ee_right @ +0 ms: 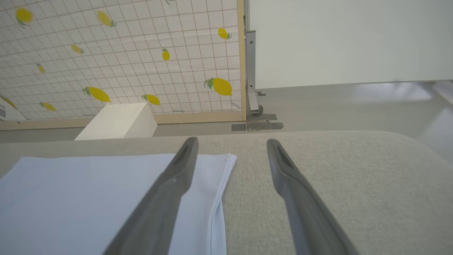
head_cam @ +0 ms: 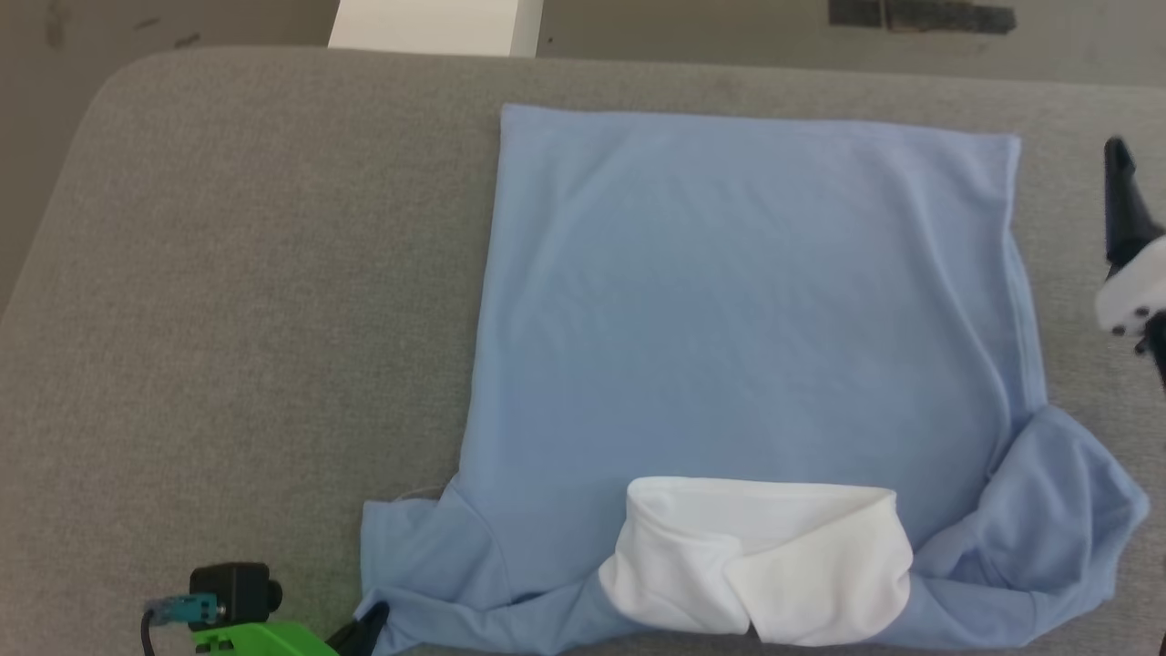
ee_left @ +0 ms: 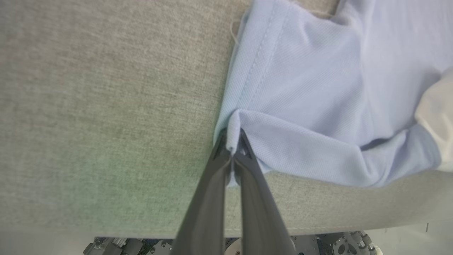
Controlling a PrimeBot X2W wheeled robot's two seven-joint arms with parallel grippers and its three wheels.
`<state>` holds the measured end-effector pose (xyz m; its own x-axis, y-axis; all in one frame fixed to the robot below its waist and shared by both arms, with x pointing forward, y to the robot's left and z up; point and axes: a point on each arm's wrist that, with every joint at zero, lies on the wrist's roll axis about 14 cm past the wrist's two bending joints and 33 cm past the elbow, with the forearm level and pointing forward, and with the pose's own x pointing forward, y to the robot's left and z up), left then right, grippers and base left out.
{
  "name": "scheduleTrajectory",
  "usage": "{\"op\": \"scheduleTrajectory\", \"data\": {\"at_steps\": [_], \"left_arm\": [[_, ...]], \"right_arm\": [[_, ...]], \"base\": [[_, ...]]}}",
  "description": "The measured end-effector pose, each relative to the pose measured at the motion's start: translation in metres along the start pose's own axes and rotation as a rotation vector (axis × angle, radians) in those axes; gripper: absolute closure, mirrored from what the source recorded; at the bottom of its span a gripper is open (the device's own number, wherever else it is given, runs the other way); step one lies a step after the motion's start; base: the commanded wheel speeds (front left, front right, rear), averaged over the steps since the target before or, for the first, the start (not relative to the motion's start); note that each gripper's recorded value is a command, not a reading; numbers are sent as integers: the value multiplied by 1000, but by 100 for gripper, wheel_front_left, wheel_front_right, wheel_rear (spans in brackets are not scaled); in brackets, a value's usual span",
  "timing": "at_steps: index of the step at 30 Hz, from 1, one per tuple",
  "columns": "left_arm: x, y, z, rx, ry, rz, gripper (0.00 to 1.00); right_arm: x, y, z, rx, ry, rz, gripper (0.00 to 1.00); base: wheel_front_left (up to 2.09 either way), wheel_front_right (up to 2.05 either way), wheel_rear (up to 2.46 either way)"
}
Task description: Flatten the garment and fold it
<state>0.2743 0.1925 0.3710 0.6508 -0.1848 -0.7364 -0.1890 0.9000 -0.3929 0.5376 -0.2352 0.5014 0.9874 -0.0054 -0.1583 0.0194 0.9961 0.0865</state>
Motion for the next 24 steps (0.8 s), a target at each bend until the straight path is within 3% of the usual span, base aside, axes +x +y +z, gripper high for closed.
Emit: {"op": "scheduleTrajectory", "data": {"at_steps": [11, 21, 22, 23, 24], "left_arm": [[22, 1, 10, -13, -1, 12, 100], [34, 8, 11, -36, -6, 31, 100], [34, 8, 11, -40, -8, 34, 100], [34, 8, 11, -44, -11, 36, 100], [34, 8, 11, -46, -13, 36, 100]], "right_arm": [[82, 5, -49, -27, 327, -22, 0], [99, 6, -129, -79, 741, -76, 0], [100, 7, -130, -80, 759, -79, 22], [102, 9, -130, -85, 775, -81, 57], [103, 11, -131, -94, 790, -82, 76]], "base": [[0, 0, 0], [0, 0, 0], [0, 0, 0], [0, 0, 0], [0, 0, 0]]}}
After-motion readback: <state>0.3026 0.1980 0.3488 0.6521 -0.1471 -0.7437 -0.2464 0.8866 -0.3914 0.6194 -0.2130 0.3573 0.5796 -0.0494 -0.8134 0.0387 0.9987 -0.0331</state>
